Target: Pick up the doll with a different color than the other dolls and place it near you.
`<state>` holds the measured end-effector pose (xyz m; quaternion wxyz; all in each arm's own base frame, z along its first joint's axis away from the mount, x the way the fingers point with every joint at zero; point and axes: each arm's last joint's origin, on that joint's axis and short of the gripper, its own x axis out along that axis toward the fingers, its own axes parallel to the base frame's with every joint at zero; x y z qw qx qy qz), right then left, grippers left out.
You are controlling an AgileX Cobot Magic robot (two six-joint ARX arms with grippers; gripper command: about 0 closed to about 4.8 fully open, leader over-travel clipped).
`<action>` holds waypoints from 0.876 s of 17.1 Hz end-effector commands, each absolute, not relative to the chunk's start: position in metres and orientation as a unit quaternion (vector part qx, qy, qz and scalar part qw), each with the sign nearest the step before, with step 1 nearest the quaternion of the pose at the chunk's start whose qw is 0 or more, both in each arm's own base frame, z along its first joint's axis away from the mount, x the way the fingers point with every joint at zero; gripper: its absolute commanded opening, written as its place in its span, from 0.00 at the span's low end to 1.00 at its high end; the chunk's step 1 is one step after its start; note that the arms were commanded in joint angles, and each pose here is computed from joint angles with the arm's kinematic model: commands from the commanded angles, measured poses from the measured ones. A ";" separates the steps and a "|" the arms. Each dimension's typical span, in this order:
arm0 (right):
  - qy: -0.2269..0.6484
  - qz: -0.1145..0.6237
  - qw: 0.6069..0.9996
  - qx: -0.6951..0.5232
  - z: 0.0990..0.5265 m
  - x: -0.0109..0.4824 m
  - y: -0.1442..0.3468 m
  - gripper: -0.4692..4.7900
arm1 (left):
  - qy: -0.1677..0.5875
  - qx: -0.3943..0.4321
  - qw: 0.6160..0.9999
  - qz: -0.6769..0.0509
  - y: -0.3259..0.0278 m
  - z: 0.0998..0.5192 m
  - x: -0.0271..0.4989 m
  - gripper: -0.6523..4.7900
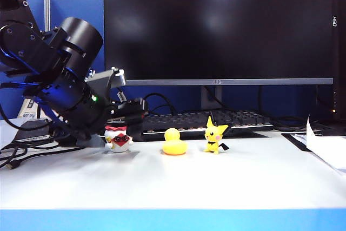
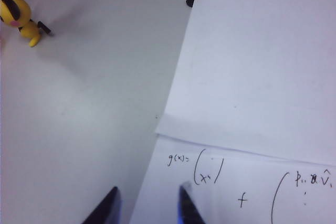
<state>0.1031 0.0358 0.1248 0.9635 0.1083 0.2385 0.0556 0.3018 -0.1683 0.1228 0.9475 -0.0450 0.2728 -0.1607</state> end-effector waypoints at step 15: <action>0.235 0.056 0.964 0.112 0.125 0.103 0.036 0.36 | 0.227 -0.056 0.960 -0.157 -0.170 0.137 0.306 0.11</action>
